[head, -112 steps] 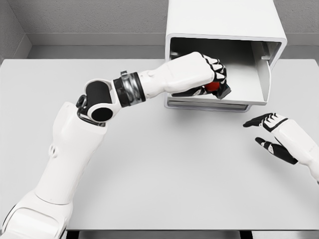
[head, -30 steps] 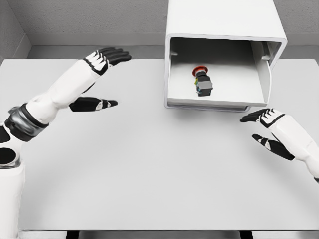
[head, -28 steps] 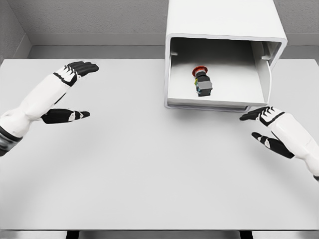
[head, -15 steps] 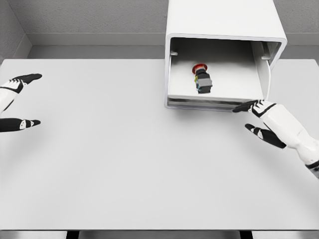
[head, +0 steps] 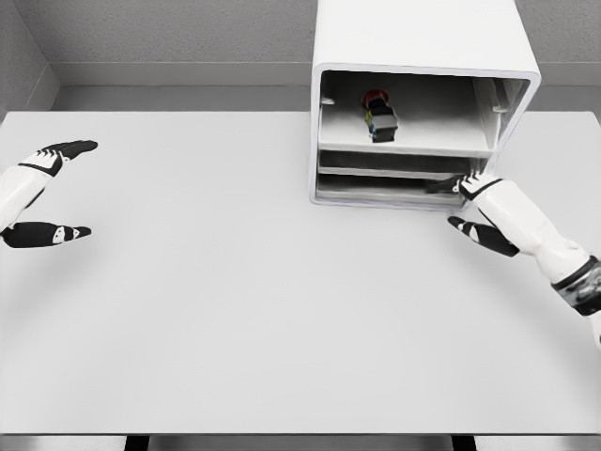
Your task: Slide open multi-storey tabletop storage cabinets and put open load switch and slide close multi-storey tabletop storage cabinets
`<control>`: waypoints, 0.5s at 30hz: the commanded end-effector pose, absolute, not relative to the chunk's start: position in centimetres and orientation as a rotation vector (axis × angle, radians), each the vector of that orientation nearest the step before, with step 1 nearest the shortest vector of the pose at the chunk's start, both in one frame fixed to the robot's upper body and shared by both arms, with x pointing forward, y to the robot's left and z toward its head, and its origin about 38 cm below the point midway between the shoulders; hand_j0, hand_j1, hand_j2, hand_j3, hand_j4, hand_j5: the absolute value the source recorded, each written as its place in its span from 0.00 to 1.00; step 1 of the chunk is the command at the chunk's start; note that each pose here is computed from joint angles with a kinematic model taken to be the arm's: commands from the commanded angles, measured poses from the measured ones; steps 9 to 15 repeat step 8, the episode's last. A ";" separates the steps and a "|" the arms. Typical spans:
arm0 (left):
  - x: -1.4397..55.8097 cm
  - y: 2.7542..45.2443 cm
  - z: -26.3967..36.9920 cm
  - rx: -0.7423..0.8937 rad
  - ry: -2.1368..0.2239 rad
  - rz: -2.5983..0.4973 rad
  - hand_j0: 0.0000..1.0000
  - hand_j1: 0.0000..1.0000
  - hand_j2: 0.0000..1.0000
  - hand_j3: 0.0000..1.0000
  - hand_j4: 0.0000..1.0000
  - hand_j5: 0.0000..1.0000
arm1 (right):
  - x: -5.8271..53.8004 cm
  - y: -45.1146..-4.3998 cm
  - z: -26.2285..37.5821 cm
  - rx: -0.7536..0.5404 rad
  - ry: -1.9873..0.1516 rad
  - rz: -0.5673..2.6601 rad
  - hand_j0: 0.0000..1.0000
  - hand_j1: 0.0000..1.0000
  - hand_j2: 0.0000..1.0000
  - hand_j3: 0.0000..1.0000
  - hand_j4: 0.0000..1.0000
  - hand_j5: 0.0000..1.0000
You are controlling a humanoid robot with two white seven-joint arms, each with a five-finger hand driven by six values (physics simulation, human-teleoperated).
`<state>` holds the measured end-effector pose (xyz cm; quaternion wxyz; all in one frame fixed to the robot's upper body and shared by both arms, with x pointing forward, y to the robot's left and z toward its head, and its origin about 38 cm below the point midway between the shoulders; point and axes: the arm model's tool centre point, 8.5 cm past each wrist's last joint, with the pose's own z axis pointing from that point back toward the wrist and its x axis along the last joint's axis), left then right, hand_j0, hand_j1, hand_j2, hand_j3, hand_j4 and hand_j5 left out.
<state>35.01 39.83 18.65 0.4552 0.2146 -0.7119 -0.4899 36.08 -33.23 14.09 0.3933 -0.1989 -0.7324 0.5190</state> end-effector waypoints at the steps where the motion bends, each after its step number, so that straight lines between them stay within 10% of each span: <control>1: 35.0 39.8 18.7 0.526 -1.760 -1.203 1.00 1.00 1.00 1.00 1.00 1.00 | 36.1 -34.3 14.5 -0.522 -1.844 1.326 0.70 0.70 0.70 0.70 0.70 0.70; 15: 35.1 39.8 18.4 0.519 -1.751 -1.206 1.00 1.00 1.00 1.00 1.00 1.00 | 35.1 -38.6 16.3 -0.647 -1.807 1.289 0.71 0.71 0.71 0.71 0.71 0.71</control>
